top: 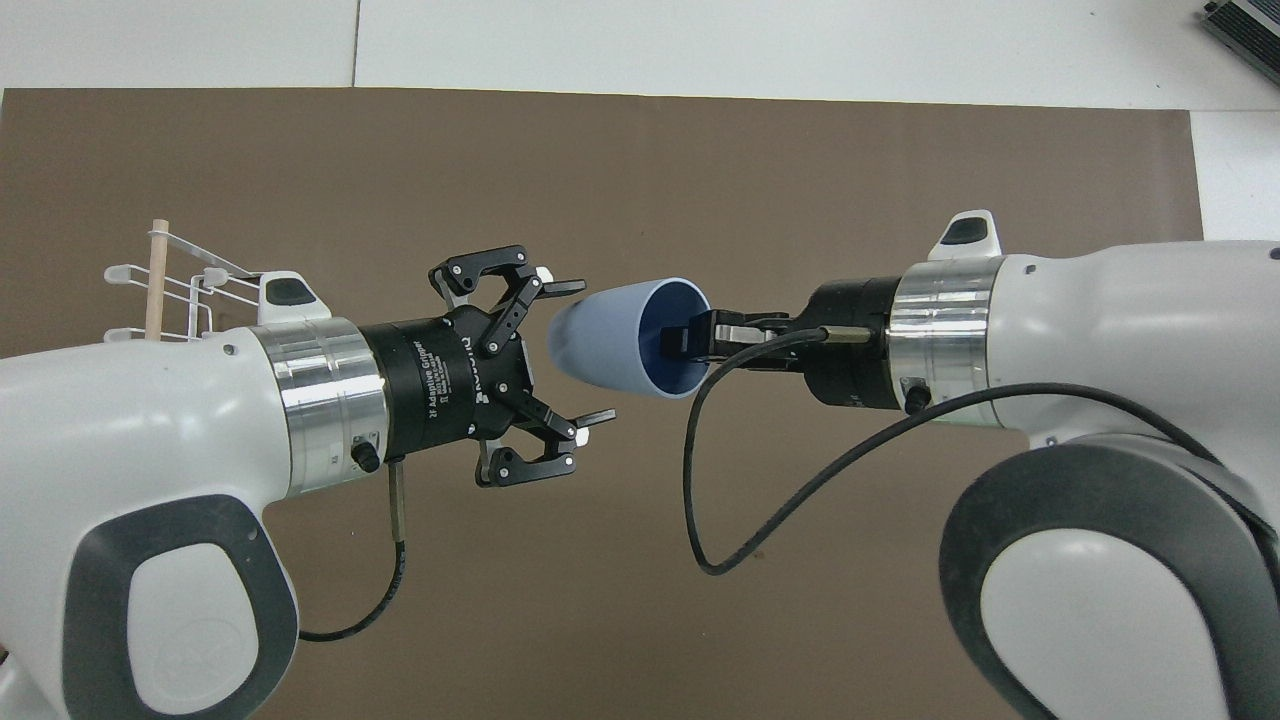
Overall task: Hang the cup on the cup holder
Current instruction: 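Close the left gripper on the cup's base, release the right gripper, then carry the cup to the rack with the left gripper while the right retracts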
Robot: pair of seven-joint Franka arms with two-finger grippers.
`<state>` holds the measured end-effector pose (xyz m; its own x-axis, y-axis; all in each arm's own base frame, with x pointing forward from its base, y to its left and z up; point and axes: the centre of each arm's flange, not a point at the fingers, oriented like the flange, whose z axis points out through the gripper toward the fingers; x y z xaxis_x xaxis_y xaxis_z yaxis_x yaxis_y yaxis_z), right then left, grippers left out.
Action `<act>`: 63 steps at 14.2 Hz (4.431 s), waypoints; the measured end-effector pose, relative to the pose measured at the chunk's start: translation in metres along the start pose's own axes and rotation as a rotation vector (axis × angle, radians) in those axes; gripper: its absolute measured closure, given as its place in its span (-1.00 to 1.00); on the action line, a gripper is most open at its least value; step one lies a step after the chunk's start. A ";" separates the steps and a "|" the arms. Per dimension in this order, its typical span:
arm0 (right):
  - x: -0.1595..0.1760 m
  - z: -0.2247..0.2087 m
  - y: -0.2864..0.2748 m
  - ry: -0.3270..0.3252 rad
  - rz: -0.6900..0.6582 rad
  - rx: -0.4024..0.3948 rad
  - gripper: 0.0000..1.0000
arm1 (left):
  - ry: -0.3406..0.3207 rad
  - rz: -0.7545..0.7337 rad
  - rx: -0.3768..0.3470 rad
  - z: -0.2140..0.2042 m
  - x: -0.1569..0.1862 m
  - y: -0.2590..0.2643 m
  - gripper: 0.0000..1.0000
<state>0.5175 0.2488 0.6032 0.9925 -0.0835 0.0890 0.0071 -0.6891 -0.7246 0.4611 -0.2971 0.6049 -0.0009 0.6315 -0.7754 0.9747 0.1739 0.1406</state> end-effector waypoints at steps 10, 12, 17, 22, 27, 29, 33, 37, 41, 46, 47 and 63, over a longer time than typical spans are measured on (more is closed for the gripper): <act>-0.008 0.012 -0.015 0.013 0.053 0.010 0.89 | 0.013 0.030 -0.015 -0.004 0.016 0.009 -0.85; -0.007 0.012 -0.015 0.016 0.057 0.011 0.89 | 0.017 0.061 -0.002 -0.005 0.019 0.010 -0.48; -0.008 0.015 -0.016 0.012 0.057 0.010 0.89 | 0.020 0.103 0.013 -0.006 0.022 0.012 -0.48; -0.008 0.015 -0.016 0.011 0.057 0.010 0.80 | 0.023 0.118 0.030 -0.008 0.026 0.013 -0.48; -0.005 0.011 -0.011 0.020 0.065 0.010 0.06 | 0.028 0.122 0.036 -0.012 0.033 0.018 -0.48; -0.004 0.011 -0.011 0.021 0.066 0.010 -0.44 | 0.028 0.134 0.036 -0.012 0.033 0.018 -0.48; -0.004 0.011 -0.011 0.021 0.066 0.010 -1.00 | 0.080 0.198 0.028 -0.016 0.041 0.023 -0.48; -0.003 0.010 -0.011 0.025 0.065 0.010 -1.00 | 0.181 0.287 0.026 -0.021 0.061 0.031 -0.48; 0.000 0.006 -0.005 0.042 -0.076 -0.042 -1.00 | 0.363 0.446 0.058 -0.038 0.098 0.046 -0.48; 0.011 -0.005 0.014 0.056 -0.371 -0.201 -1.00 | 0.651 0.711 0.112 -0.069 0.131 0.068 -0.48; 0.012 -0.006 0.015 0.055 -0.403 -0.218 -1.00 | 0.702 0.763 0.124 -0.076 0.136 0.072 -0.48; 0.041 -0.110 0.036 -0.157 -0.588 -0.575 -1.00 | 1.364 1.344 0.230 -0.105 0.184 0.154 -0.48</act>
<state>0.5454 0.1409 0.6559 0.8525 0.4757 0.2167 0.5075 -0.8526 -0.1246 0.5881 -0.0750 0.5485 0.6245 0.3398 0.7032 0.4912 -0.8709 -0.0155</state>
